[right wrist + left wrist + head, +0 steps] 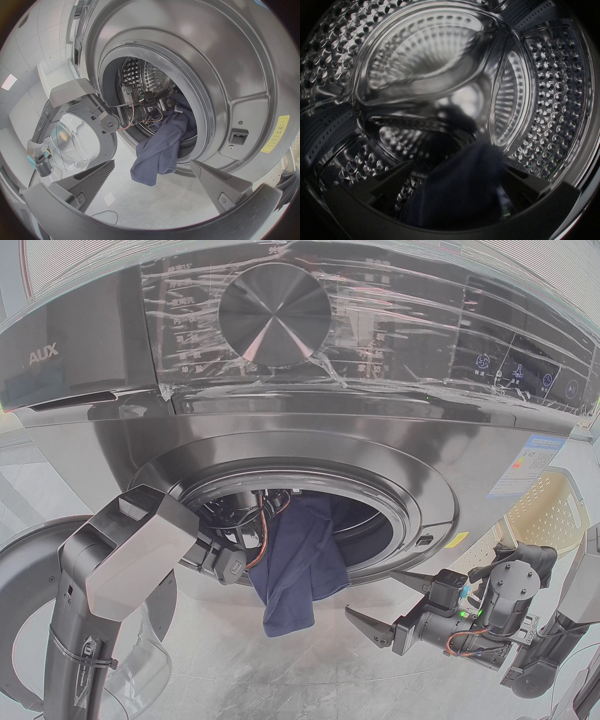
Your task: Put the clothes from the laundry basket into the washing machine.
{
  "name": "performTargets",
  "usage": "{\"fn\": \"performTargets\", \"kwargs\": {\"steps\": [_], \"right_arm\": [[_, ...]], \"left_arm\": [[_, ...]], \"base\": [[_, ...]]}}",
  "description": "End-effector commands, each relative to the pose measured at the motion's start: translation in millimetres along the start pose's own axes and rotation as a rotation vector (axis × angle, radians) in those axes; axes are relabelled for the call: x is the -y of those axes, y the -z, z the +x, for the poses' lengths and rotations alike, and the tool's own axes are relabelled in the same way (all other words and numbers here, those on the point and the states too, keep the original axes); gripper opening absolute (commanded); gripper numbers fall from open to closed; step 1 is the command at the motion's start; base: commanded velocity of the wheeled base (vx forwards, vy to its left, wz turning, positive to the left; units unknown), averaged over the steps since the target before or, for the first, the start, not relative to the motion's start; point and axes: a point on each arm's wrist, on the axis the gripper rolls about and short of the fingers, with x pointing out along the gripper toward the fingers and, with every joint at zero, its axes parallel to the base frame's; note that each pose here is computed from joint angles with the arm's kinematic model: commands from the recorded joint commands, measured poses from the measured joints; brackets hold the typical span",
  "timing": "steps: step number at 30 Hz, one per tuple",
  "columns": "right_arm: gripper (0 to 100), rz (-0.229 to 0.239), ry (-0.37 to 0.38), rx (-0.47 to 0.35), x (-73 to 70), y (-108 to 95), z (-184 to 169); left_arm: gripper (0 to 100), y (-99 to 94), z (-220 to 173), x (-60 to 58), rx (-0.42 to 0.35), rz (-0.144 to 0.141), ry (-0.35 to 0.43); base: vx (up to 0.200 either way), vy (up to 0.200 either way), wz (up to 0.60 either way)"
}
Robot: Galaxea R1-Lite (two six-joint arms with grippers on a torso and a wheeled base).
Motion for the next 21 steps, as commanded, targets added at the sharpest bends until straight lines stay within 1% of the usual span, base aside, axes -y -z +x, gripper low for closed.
{"fn": "performTargets", "kwargs": {"steps": [1,2,3,4,7,9,12,14,17,21], "right_arm": [[100,-0.002,-0.017,0.004,-4.6,-1,0],[100,-0.002,-0.017,0.004,-4.6,-1,0],[100,-0.002,-0.017,0.002,-4.6,0,0],[100,-0.001,-0.016,-0.001,-4.2,0,0],[100,0.004,-0.019,-0.001,-5.0,0,0],[100,0.004,-0.019,0.001,-5.0,0,0],[100,0.004,-0.019,0.002,-5.0,0,1],[100,0.004,-0.019,0.001,-5.0,0,0],[100,0.004,-0.019,-0.001,-5.0,0,0],[100,0.004,-0.019,0.001,-5.0,0,0]], "left_arm": [[100,-0.5,-17,9.4,-0.091,-0.011,0.008],[100,0.0,-18,9.8,-0.099,-0.011,0.010],[100,1.9,-24,14.4,-0.135,-0.012,0.024],[100,4.6,-27,16.3,-0.157,-0.009,0.030],[100,19.6,-38,21.8,-0.245,0.002,0.070],[100,27.9,-44,22.9,-0.284,0.009,0.089],[100,41.7,-51,21.1,-0.343,0.023,0.110],[100,51.1,-52,18.3,-0.372,0.032,0.107],[100,60.0,-52,15.5,-0.388,0.039,0.101],[100,63.3,-55,14.9,-0.403,0.060,0.103]], "base": [[0.000,0.000,0.00],[0.000,0.000,0.00],[0.000,0.000,0.00],[0.000,0.000,0.00],[0.000,0.000,0.00],[0.000,0.000,0.00],[0.000,0.000,0.00],[0.000,0.000,0.00],[0.000,0.000,0.00],[0.000,0.000,0.00]]}}
